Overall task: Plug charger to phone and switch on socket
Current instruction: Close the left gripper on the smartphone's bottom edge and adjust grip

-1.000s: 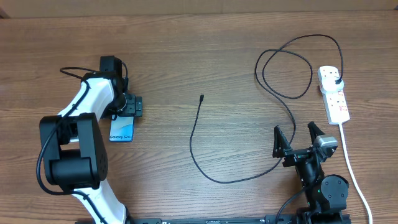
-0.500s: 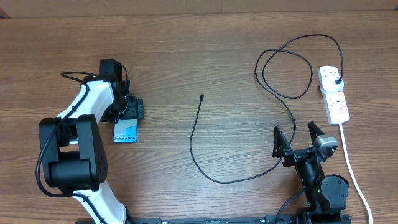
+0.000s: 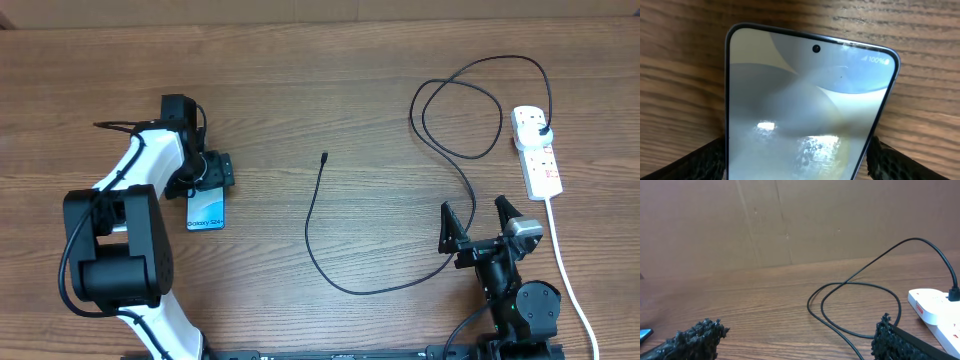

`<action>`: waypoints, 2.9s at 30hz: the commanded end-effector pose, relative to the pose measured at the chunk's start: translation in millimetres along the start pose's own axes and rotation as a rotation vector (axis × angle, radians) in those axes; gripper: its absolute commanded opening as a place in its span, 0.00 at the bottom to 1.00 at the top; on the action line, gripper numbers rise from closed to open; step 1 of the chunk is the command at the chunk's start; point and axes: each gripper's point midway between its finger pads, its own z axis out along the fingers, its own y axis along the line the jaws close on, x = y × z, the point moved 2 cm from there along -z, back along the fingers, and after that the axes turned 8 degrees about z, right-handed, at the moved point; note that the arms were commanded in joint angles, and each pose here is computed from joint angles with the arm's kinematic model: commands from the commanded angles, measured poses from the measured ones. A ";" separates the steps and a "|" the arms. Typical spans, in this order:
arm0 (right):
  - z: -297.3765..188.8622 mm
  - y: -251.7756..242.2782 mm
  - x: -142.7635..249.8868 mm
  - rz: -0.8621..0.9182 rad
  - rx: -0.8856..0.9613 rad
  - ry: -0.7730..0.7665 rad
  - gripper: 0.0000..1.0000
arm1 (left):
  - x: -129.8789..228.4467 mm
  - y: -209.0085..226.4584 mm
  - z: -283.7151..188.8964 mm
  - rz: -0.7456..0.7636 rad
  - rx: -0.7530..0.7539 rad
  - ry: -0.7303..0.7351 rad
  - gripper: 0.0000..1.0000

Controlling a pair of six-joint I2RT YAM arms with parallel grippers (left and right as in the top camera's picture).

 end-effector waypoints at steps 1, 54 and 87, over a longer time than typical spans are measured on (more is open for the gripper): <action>0.2 0.6 2.6 -0.002 -0.008 0.001 1.00 | 30.9 -38.9 25.7 -0.065 0.111 0.125 0.92; 0.2 0.5 2.7 -0.002 -0.008 0.001 1.00 | 79.6 -75.2 38.8 0.192 0.171 0.235 0.90; 0.2 0.6 2.6 -0.002 -0.008 0.001 1.00 | 58.1 -60.6 49.5 -0.038 0.041 0.125 0.88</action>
